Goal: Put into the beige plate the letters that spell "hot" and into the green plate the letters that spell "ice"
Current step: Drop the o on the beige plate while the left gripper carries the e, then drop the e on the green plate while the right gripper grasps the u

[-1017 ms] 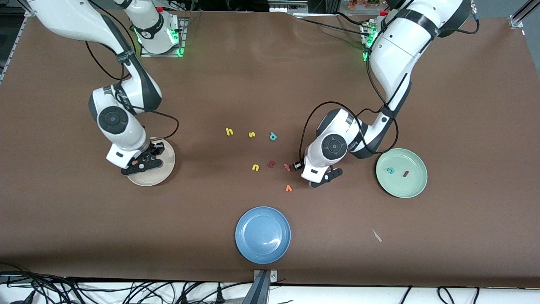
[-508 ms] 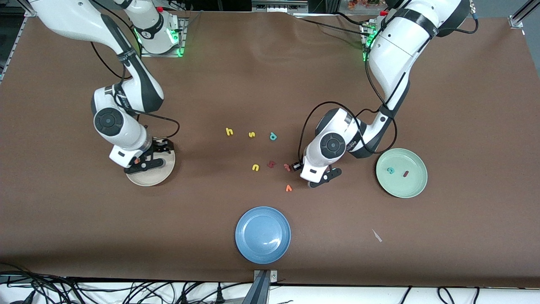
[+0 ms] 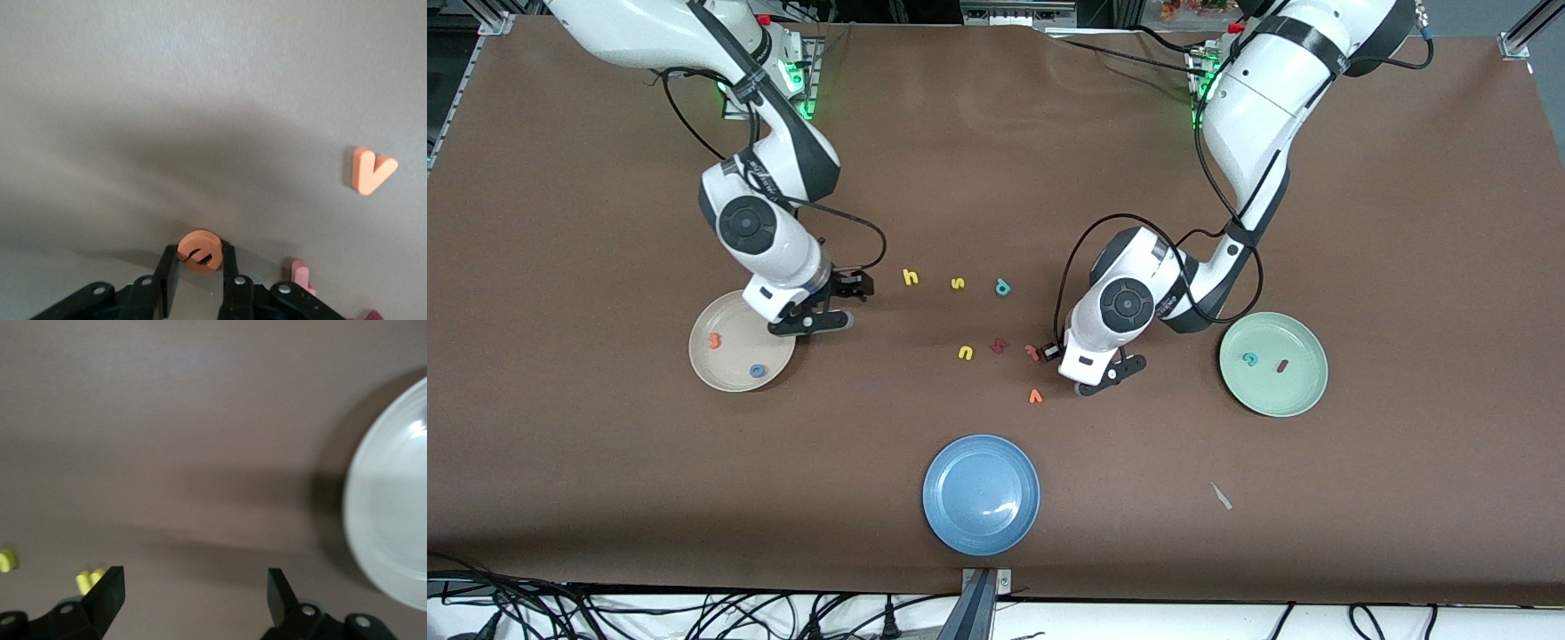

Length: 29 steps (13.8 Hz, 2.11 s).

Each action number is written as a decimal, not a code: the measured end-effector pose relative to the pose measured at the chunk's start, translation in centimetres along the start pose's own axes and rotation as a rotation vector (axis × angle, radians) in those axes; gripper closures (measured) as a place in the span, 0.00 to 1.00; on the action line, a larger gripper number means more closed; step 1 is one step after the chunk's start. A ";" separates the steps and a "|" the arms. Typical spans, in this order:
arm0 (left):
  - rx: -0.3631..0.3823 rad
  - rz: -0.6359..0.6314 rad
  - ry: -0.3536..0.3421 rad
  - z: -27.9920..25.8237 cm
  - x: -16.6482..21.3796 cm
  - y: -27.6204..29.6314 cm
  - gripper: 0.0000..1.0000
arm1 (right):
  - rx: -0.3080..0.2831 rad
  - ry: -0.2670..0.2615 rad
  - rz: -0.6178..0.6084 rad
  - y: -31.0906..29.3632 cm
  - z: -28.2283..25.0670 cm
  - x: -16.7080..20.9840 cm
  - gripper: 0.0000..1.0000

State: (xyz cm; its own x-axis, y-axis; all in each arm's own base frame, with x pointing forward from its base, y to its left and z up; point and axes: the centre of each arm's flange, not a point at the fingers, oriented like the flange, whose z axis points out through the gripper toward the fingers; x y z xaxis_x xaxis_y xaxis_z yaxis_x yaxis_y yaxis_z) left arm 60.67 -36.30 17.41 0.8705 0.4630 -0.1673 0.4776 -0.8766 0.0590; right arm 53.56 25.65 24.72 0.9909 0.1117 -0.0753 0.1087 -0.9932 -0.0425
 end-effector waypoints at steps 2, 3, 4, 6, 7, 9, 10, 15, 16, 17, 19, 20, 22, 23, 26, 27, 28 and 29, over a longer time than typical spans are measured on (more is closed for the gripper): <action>-0.023 -0.026 0.027 -1.5 2.2 -0.5 0.72 | 0.014 0.006 0.018 -2.1 1.0 -0.6 0.04; -0.032 -0.036 0.039 -2.8 3.6 -1.0 0.72 | 0.012 0.011 0.029 -3.3 1.7 -1.0 0.04; -0.029 -0.039 0.043 -4.4 5.1 -1.8 0.72 | -0.002 0.018 0.039 -4.5 2.4 -1.5 0.04; 0.005 -0.018 0.028 -8.3 8.2 -4.7 0.72 | -0.045 0.046 0.063 -6.5 4.0 -2.5 0.04; 0.032 0.004 0.010 -10.5 9.9 -6.9 0.72 | -0.059 0.058 0.075 -7.5 4.9 -3.0 0.04; 0.098 0.070 -0.057 -13.9 12.6 -12.0 0.72 | -0.076 0.073 0.089 -9.1 6.4 -4.0 0.04; 0.123 0.107 -0.097 -15.0 13.7 -14.6 0.72 | -0.080 0.074 0.096 -9.6 6.8 -4.3 0.04; 0.128 0.228 -0.217 -13.8 18.6 -25.4 0.72 | -0.078 0.083 0.110 -10.3 7.6 -4.8 0.04; 0.125 0.243 -0.236 -13.0 19.0 -27.0 0.72 | -0.079 0.082 0.113 -10.5 7.8 -4.9 0.04; 0.127 0.255 -0.242 -12.2 19.2 -28.2 0.72 | -0.080 0.079 0.113 -10.5 8.0 -5.0 0.05; 0.158 0.280 -0.226 -10.3 19.0 -29.2 0.72 | -0.085 0.074 0.103 -10.5 8.5 -5.5 0.07; 0.166 0.285 -0.225 -9.6 18.8 -29.5 0.72 | -0.086 0.073 0.094 -10.5 8.9 -5.9 0.07; 0.169 0.288 -0.227 -9.3 18.7 -29.6 0.65 | -0.079 0.075 0.082 -10.5 9.4 -6.6 0.11; 0.168 0.289 -0.226 -9.3 18.7 -29.6 0.54 | -0.078 0.079 0.078 -10.5 9.4 -6.7 0.11; 0.164 0.291 -0.214 -9.7 18.8 -29.4 0.25 | -0.077 0.084 0.075 -10.5 9.2 -6.7 0.23; 0.157 0.293 -0.195 -10.5 19.1 -29.1 0.16 | -0.079 0.086 0.072 -10.5 9.2 -6.7 0.28; 0.146 0.295 -0.163 -12.0 19.5 -28.7 0.04 | -0.079 0.087 0.070 -10.6 9.2 -6.7 0.28; 0.133 0.297 -0.121 -14.3 20.0 -28.1 0.00 | -0.080 0.089 0.068 -10.6 9.1 -6.7 0.36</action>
State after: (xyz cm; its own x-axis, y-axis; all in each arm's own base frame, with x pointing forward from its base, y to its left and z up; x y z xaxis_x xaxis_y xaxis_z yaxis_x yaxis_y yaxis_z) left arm 66.34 -0.52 26.49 0.9449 0.1730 -0.2780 0.1786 -0.9839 -0.0053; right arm 45.00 35.70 16.58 0.9990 0.0437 0.0131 0.0432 -0.9983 0.0396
